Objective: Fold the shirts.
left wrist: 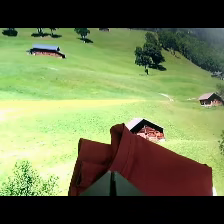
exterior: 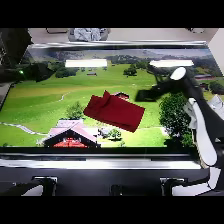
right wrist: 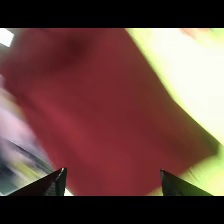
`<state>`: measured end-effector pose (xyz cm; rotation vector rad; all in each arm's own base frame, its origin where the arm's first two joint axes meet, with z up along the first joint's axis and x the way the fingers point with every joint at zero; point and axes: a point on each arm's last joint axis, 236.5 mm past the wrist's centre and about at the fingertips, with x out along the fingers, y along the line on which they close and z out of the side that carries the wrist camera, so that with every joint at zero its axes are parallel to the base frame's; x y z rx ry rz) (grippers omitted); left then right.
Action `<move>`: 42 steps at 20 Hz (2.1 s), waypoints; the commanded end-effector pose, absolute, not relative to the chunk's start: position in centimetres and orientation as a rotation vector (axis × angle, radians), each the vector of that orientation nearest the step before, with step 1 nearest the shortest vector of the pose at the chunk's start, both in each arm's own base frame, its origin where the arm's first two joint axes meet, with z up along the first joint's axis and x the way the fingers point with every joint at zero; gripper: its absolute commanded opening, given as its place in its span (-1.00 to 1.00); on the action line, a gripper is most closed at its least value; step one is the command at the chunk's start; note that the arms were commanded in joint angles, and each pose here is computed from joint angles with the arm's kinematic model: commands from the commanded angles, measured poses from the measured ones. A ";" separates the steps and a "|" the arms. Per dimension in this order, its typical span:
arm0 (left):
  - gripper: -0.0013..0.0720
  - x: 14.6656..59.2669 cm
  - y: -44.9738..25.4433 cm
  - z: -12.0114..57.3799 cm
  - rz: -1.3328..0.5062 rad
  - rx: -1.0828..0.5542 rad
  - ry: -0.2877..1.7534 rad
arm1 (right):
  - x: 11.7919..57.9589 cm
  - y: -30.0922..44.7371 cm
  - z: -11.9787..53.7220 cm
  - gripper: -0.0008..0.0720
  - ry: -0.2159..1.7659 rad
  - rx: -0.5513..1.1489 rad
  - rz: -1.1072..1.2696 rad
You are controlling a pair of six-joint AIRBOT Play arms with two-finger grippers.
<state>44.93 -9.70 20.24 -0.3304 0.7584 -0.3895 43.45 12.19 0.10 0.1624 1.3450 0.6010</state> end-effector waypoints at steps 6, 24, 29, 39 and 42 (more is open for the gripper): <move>-0.89 44.7 -9.7 19.3 -0.389 -0.333 0.781 | 39.8 14.2 -8.3 0.81 1.427 0.549 0.455; -0.89 44.7 -9.7 19.3 -0.388 -0.332 0.781 | 41.9 -9.8 18.3 -0.87 0.935 0.384 0.251; -0.89 44.7 -9.7 19.3 -0.388 -0.332 0.781 | 36.7 -19.4 22.5 -0.87 0.861 0.445 0.028; -0.89 44.7 -9.7 19.3 -0.389 -0.329 0.780 | 27.7 -29.6 24.1 -0.86 0.786 0.646 -0.347; -0.89 44.6 -9.7 19.4 -0.391 -0.328 0.778 | 23.4 -29.8 20.2 -0.86 1.021 0.622 -0.449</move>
